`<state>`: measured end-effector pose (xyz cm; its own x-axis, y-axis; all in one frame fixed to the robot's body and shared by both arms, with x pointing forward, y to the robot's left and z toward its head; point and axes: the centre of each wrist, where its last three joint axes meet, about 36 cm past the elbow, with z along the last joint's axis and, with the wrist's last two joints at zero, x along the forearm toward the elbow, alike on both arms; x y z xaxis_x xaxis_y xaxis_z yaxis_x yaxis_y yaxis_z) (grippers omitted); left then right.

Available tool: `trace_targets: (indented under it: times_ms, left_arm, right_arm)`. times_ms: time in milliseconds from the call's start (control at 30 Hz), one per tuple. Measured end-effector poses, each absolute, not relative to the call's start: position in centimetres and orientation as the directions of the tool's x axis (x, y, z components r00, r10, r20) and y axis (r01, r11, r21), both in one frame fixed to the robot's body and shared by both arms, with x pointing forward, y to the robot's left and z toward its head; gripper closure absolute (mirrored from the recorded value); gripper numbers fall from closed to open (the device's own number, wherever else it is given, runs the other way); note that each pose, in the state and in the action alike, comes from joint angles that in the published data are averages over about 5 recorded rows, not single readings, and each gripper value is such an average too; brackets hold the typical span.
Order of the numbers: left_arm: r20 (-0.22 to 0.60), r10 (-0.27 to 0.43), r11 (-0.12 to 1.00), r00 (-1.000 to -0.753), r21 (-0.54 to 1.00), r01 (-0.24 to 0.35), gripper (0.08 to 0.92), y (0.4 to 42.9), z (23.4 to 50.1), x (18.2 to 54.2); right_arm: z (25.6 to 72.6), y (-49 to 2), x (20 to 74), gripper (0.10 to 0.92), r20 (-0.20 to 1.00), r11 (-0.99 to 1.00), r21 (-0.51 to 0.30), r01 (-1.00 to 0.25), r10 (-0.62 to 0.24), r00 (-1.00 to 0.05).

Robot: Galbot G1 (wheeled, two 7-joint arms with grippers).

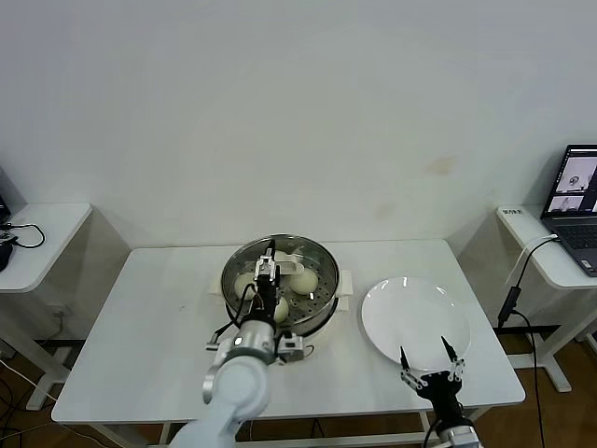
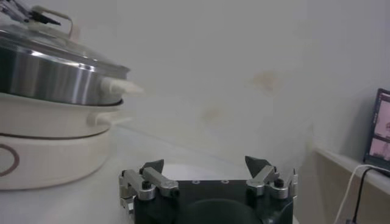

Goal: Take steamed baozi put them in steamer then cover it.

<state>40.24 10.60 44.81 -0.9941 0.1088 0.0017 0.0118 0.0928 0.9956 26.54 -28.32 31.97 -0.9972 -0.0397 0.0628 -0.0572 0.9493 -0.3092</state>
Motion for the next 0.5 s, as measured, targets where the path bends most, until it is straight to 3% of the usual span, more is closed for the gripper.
trace_targets:
  times_ms: [167,500]
  left_arm:
    - [-0.021,0.137,0.208,-0.990,0.978,0.008,0.179,12.4,45.9,37.1]
    - [0.008,0.145,0.655,-0.989,0.749,0.102,0.177,19.0,45.1,31.0]
  right_arm:
    - [32.1,-29.0,26.2,0.199,0.066,0.947,-0.315,-0.061,-0.042,-0.997]
    - [32.1,-29.3,25.9,0.200,0.078,0.952,-0.295,-0.079,-0.059,-0.995]
